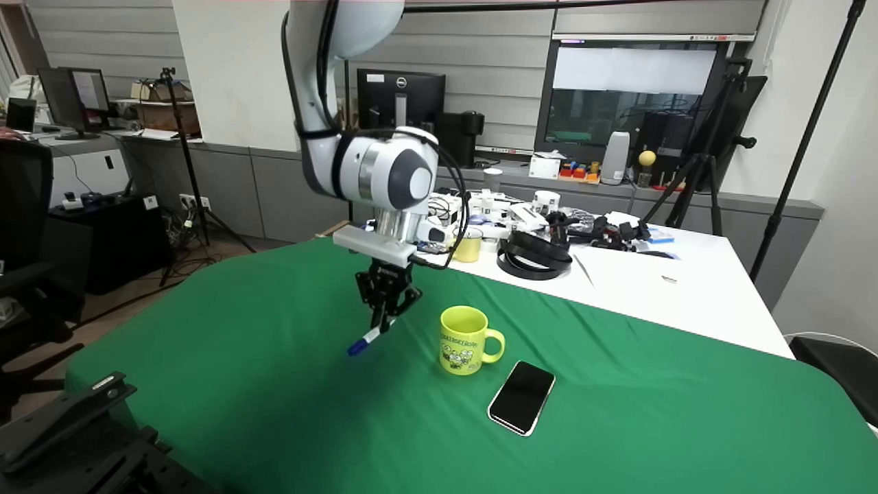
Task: Put the blue marker into the mug
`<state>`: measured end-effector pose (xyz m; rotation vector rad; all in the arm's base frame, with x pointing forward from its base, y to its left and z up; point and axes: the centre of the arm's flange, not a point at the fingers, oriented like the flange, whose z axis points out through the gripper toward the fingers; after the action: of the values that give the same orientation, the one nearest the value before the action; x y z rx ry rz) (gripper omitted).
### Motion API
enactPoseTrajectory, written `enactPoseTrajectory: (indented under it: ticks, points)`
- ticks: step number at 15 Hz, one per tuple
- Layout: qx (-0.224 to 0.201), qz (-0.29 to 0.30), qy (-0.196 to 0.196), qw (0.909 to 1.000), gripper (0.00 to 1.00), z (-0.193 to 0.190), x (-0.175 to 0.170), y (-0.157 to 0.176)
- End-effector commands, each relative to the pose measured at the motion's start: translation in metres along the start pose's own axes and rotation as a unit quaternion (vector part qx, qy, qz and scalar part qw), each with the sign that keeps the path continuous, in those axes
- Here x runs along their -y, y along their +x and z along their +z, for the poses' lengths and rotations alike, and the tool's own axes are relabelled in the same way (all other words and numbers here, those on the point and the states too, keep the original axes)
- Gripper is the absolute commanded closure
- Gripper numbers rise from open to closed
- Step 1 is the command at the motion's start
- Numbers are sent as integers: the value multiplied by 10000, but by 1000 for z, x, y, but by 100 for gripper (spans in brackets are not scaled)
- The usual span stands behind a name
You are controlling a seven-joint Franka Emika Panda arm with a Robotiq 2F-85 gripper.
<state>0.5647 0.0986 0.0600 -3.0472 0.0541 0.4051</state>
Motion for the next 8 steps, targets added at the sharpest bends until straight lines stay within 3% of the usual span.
enactPoseTrajectory:
  ticks: [1, 4, 8]
  points:
    - [552, 337, 789, 9948, 96, -60, -16, 18]
    - [1083, 742, 1341, 9822, 96, -89, -50, 18]
    - [1604, 1426, 2088, 9541, 96, -97, -109, 7]
